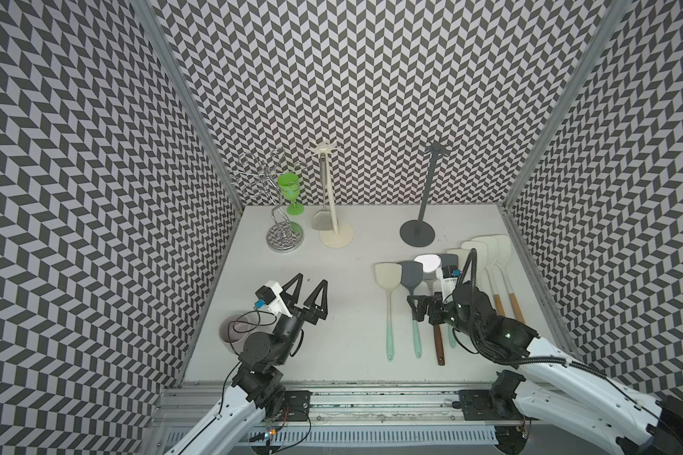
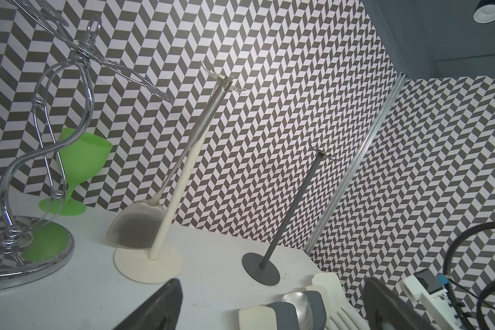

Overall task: Take the spatula off the kitchen utensil rack
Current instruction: Place the spatula at the center of the board, then take off the spatula from the rack.

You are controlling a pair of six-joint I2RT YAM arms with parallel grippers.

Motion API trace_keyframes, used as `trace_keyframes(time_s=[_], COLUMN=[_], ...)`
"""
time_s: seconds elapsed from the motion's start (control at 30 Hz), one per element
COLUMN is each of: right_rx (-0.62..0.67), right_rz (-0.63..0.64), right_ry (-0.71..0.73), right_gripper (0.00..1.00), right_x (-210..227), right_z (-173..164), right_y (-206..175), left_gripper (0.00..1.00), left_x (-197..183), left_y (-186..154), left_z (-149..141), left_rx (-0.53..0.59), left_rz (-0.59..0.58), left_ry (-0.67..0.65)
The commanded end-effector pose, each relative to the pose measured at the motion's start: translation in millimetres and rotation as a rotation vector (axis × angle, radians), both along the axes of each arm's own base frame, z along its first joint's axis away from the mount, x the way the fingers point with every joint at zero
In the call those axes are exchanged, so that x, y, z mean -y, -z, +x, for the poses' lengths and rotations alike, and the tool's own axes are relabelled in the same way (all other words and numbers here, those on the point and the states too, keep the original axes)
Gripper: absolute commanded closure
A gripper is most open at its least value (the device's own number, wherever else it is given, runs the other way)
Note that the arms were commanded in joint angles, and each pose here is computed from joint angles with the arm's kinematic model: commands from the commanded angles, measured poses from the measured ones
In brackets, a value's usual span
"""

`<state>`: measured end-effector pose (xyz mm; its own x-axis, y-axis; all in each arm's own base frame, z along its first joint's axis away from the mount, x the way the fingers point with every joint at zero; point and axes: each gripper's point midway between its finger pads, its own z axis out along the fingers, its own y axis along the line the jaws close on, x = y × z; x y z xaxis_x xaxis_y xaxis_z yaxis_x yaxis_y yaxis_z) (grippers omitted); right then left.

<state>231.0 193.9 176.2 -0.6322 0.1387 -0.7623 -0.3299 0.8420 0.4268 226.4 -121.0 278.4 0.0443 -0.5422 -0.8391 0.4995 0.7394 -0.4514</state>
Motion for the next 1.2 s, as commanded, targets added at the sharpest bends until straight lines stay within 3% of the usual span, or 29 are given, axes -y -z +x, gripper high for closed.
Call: trace_keyframes(time_s=[0.0,0.23,0.43,0.6,0.73,0.9,1.03,1.17], right_rx=[0.111,0.162,0.107,0.126,0.211,0.248,0.282,0.329], right_rz=[0.141,0.124,0.048,0.054,0.132,0.120,0.131,0.136], right_ry=[-0.050,-0.058,-0.128,-0.190,-0.222,-0.141,-0.112,-0.059], right_gripper=[0.00,0.00,0.01,0.00,0.00,0.00,0.00,0.00], right_x=[-11,-9,-26,-39,-43,-27,-17,-4], right_z=[-3,-1,6,13,15,23,20,19], right_y=[-30,-35,-22,-20,-33,-34,-37,-43], left_gripper=[0.00,0.00,0.00,0.00,0.00,0.00,0.01,0.09], left_x=[-4,-1,13,36,42,31,-2,-20], left_y=[2,8,18,23,27,23,15,10], left_z=[-1,10,26,66,103,152,188,223], left_rx=[0.013,-0.039,-0.099,-0.272,-0.359,-0.349,-0.305,-0.258], left_rz=[0.010,0.028,0.111,0.226,0.278,0.390,0.415,0.452], left_ry=[-0.022,-0.040,-0.032,-0.039,-0.048,-0.039,-0.073,-0.071])
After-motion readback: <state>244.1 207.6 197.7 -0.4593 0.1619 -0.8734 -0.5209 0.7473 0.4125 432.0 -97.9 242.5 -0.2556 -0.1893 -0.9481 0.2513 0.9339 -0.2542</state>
